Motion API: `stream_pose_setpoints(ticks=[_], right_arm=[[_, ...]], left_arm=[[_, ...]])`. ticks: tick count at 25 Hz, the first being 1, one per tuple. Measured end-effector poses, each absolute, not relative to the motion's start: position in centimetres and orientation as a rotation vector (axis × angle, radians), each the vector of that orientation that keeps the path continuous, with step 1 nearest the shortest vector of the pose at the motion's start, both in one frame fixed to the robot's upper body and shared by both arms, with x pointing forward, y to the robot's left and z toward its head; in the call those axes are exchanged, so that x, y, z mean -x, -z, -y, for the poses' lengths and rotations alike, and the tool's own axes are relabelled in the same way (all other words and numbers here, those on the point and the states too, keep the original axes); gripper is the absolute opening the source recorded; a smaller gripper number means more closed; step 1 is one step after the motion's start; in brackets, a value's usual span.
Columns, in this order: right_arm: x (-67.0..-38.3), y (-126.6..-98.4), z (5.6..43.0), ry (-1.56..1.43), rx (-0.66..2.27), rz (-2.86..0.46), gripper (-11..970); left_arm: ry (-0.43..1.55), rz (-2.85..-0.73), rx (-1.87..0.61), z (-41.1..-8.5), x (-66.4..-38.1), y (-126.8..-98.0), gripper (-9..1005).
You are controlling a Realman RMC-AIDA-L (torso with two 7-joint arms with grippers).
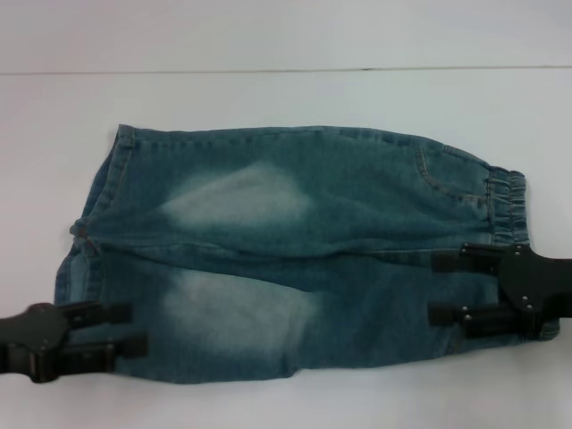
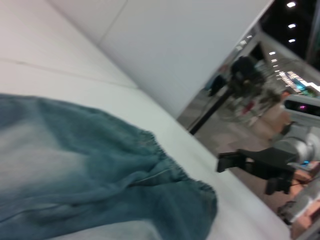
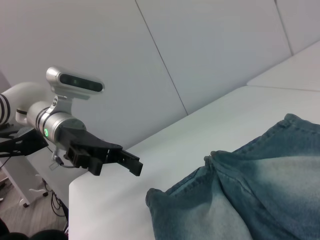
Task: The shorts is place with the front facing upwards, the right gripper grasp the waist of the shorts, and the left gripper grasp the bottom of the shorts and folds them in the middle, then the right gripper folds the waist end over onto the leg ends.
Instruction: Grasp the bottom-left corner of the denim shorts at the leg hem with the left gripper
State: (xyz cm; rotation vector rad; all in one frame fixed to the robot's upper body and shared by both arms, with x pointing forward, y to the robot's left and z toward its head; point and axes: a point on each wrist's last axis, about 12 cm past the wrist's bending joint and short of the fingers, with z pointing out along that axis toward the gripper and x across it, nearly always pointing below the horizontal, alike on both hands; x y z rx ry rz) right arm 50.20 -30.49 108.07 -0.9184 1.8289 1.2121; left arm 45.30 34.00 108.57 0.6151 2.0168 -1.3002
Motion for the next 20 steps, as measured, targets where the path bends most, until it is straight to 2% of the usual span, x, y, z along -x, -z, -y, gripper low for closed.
stream_pose_setpoints(ticks=[8, 20], right_arm=[[-50.3, -108.1, 30.4, -1.224, 0.900, -1.844, 941], [-50.5, -108.1, 30.2, -1.220, 0.906, -1.841, 942]], left_arm=[[1.175, -2.213, -0.555, -36.1, -45.8, -109.7, 841], [0.957, -2.423, -0.413, -38.6, -45.4, -107.7, 841]])
